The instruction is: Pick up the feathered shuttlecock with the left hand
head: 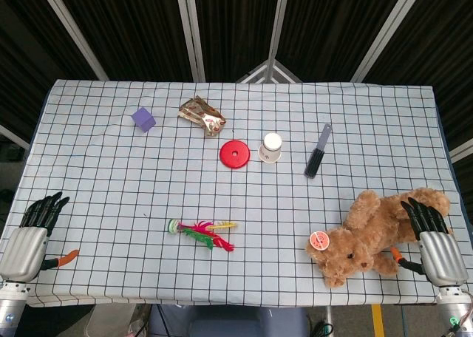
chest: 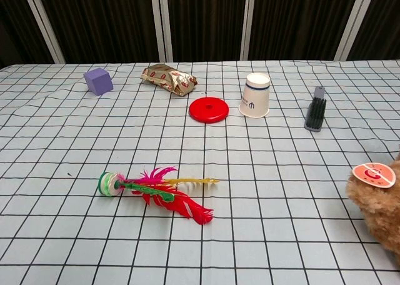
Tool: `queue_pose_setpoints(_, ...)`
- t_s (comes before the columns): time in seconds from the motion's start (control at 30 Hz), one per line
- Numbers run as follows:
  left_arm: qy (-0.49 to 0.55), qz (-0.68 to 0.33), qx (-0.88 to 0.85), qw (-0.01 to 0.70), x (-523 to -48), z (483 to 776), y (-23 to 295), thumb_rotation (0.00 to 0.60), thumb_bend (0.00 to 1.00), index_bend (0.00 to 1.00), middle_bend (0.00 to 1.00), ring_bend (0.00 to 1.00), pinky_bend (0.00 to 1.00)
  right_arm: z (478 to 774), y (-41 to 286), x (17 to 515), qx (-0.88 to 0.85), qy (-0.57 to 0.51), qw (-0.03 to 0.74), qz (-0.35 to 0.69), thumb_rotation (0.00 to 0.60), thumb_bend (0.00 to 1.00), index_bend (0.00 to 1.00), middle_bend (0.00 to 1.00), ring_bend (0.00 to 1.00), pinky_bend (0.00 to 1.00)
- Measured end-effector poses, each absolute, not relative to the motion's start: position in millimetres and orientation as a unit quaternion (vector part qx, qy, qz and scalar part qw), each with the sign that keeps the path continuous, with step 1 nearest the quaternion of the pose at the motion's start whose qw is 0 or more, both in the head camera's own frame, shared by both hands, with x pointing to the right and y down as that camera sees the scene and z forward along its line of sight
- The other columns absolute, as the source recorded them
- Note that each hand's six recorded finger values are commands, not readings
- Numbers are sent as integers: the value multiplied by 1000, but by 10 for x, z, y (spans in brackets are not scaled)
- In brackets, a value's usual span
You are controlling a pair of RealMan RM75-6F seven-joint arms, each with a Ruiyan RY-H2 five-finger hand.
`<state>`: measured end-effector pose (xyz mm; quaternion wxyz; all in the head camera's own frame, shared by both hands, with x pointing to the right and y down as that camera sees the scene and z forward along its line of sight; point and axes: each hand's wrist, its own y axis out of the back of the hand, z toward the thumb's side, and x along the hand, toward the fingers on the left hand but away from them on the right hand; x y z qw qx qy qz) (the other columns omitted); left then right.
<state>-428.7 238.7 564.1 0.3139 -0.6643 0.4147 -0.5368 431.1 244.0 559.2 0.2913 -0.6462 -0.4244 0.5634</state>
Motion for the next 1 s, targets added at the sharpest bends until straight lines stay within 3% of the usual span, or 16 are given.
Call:
queue_pose_setpoints(0.43, 395, -533, -674, 324, -4231, 5656, 2396, 600, 82, 11, 0, 0, 0, 5591, 2391, 4309, -645, -427, 291, 563, 600, 341, 0, 0, 0, 0)
queue_pose_setpoints(0.67, 330, -511, -714, 346, -3967, 5770, 2295, 600, 143, 113, 0, 0, 0, 5603, 2390, 4300, -646, -426, 290, 563, 600, 342, 0, 0, 0, 0)
queue_pose_setpoints(0.87, 270, -480, -733, 398, -3551, 5831, 2181, 600, 283, 323, 16, 0, 0, 5611, 2387, 4297, -648, -425, 289, 562, 600, 341, 0, 0, 0, 0)
queue_pose_setpoints(1.0, 240, -455, -753, 410, -3156, 5949, 2157, 600, 330, 375, 43, 0, 0, 5600, 2382, 4307, -647, -427, 290, 562, 600, 342, 0, 0, 0, 0)
